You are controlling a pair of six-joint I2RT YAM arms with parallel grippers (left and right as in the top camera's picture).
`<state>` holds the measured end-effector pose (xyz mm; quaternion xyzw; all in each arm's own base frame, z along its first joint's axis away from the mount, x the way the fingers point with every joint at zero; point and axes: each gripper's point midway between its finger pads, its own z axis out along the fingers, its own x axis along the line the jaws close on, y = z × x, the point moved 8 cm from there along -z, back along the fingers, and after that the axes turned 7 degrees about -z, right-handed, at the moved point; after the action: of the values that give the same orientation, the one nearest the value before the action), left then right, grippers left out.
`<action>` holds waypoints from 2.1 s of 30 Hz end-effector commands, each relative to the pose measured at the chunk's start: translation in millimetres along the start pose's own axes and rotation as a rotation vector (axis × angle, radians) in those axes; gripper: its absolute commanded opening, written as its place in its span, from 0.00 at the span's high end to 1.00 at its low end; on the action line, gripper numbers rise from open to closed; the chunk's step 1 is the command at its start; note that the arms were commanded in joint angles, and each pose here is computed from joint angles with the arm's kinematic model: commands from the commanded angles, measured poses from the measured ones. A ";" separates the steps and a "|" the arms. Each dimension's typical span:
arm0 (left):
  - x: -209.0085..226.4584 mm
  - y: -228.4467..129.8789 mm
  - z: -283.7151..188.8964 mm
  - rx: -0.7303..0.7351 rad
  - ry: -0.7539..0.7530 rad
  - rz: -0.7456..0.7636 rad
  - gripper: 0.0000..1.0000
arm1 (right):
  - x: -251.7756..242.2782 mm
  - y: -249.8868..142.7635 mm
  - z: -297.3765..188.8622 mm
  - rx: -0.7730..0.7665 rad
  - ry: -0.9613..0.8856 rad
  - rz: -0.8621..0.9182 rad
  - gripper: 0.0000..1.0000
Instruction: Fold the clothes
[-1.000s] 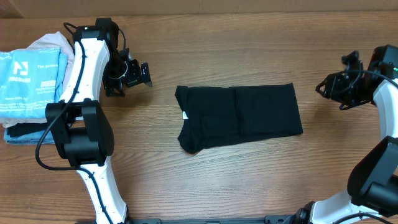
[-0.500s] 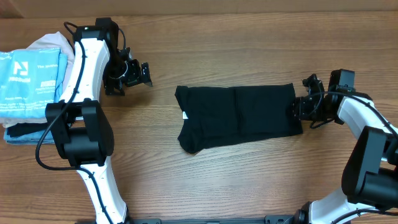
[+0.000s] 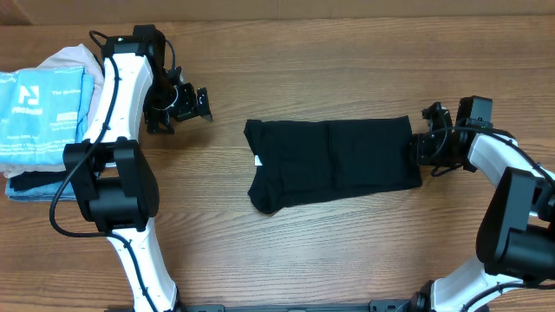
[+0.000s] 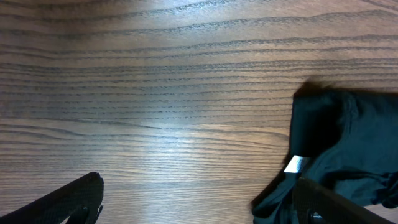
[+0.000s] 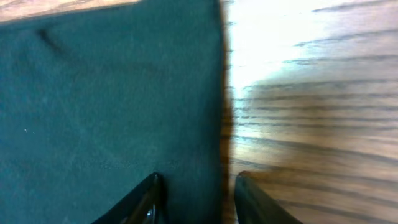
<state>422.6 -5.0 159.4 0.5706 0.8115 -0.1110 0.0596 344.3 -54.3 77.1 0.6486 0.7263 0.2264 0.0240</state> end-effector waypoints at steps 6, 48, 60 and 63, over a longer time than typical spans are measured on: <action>0.0 0.4 -6.0 -0.016 0.000 0.024 0.00 | 6.3 -3.6 8.1 0.007 0.074 0.009 0.67; -4.5 -0.5 -5.2 -0.014 -0.015 0.025 0.00 | -12.5 93.0 -105.7 -0.131 0.013 0.094 0.96; -5.6 1.4 -5.2 -0.025 -0.018 0.029 0.00 | 139.1 104.5 -101.3 0.084 0.173 -0.170 0.96; -7.6 2.4 -4.8 -0.034 -0.020 0.036 0.00 | 167.9 95.3 -95.0 0.144 0.199 -0.225 0.96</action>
<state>425.1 -5.3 159.5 0.5717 0.8108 -0.1066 0.0660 379.1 62.8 228.8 0.5599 0.7944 0.2254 -0.0680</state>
